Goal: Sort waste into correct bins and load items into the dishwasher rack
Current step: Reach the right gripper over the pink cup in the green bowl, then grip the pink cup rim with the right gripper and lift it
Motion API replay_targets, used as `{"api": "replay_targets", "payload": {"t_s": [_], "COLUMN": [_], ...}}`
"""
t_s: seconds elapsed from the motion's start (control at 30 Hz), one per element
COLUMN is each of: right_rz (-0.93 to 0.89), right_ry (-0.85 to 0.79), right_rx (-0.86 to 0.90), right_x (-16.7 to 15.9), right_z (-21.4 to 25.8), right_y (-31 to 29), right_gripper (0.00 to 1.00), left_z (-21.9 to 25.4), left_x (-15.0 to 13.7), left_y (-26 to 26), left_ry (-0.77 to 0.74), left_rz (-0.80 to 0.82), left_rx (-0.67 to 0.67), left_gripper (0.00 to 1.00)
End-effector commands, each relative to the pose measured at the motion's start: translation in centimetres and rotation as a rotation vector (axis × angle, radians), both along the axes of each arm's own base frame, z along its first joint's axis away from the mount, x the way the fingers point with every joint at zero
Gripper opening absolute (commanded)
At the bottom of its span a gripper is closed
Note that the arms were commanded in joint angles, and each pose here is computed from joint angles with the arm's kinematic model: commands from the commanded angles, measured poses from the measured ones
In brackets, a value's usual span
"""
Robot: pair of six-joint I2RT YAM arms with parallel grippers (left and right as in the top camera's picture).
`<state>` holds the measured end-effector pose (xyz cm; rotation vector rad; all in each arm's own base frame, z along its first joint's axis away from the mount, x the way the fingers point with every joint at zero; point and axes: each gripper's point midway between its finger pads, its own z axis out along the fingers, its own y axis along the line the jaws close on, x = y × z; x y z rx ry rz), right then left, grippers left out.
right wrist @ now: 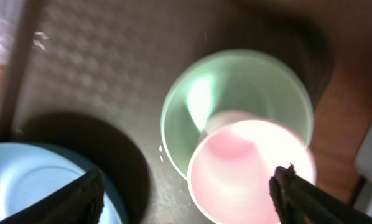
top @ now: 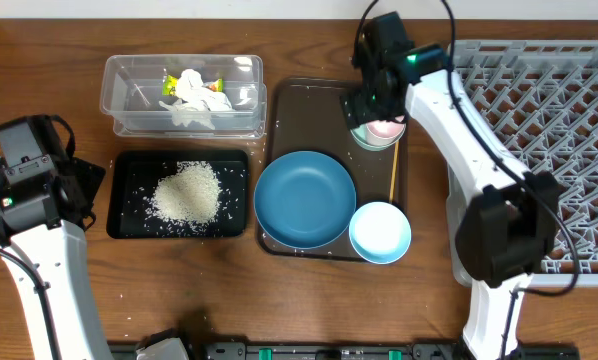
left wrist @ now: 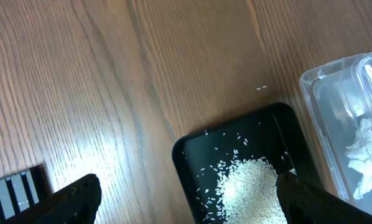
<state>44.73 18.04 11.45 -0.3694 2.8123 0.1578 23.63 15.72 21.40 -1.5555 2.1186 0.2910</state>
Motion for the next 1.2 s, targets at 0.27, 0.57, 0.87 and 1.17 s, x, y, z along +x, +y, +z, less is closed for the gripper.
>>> {"api": "replay_targets", "payload": {"t_s": [0.27, 0.57, 0.87, 1.17], "right_rz": [-0.067, -0.073, -0.053, -0.115], "right_ry": [0.054, 0.036, 0.046, 0.027], "right_rx": [-0.022, -0.024, -0.035, -0.141], "right_x": [-0.3, 0.1, -0.7, -0.9], "right_z": [-2.1, -3.0, -3.7, -4.7], "right_y": [0.4, 0.8, 1.7, 0.2], "right_gripper": [0.66, 0.44, 0.41, 0.4], "left_z": [-0.1, -0.1, -0.1, -0.1], "left_x": [-0.2, -0.2, -0.2, -0.2], "left_y": [0.1, 0.1, 0.1, 0.1], "left_ry": [0.008, 0.008, 0.008, 0.008], "left_rz": [0.008, 0.008, 0.008, 0.008], "left_rx": [0.001, 0.001, 0.001, 0.001], "left_gripper": [0.92, 0.92, 0.92, 0.92]}}
